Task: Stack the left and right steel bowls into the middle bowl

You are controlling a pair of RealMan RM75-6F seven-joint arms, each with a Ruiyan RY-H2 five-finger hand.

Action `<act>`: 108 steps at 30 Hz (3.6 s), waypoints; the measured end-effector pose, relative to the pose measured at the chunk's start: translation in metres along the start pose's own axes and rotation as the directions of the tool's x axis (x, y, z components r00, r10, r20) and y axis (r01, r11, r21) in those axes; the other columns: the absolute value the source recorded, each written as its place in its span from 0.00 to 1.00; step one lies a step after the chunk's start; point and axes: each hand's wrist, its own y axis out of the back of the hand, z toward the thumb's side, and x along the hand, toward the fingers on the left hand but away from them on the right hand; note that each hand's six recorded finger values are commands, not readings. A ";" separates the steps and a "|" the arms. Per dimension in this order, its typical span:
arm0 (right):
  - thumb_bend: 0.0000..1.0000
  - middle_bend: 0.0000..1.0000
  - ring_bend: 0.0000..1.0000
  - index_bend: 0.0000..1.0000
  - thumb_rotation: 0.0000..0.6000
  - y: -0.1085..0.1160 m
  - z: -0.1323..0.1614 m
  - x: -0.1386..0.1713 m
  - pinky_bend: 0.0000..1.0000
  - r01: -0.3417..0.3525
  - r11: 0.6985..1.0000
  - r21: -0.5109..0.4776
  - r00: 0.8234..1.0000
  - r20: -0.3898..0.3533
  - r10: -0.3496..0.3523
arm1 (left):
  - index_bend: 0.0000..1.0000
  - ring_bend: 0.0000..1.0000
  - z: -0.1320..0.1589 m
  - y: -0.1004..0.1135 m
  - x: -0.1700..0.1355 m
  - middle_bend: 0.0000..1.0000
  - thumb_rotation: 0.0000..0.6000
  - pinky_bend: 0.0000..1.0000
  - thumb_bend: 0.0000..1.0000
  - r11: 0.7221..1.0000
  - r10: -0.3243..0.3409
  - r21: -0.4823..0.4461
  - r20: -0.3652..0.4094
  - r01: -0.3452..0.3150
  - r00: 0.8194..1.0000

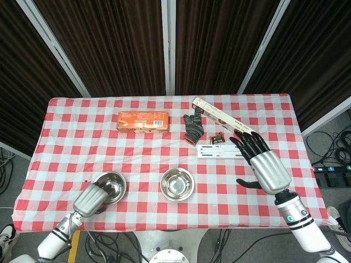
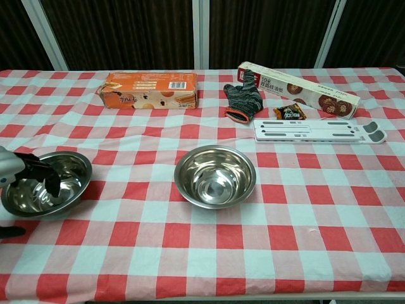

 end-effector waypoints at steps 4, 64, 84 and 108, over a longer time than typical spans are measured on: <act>0.00 0.01 0.00 0.00 1.00 -0.001 -0.003 0.001 0.00 -0.004 1.000 0.000 1.000 0.009 0.004 | 0.48 0.41 0.002 -0.004 0.004 0.51 1.00 0.52 0.21 0.999 0.008 0.032 0.013 -0.009 1.000; 0.00 0.02 0.00 0.00 1.00 0.035 -0.027 0.010 0.00 0.120 0.990 -0.080 0.991 0.073 -0.114 | 0.72 0.66 0.147 0.064 0.126 0.74 1.00 0.75 0.35 0.975 0.104 0.164 0.263 -0.151 0.959; 0.00 0.02 0.00 0.00 1.00 0.032 -0.031 0.013 0.00 0.119 0.990 -0.080 0.991 0.079 -0.112 | 0.25 0.27 0.142 0.068 0.127 0.35 1.00 0.40 0.24 0.972 0.099 0.177 0.296 -0.156 0.950; 0.00 0.01 0.00 0.00 1.00 -0.025 -0.051 0.056 0.00 0.025 0.996 0.081 0.991 0.133 -0.036 | 0.25 0.20 -0.066 0.088 -0.007 0.29 1.00 0.29 0.20 0.962 0.209 -0.089 -0.378 -0.260 0.902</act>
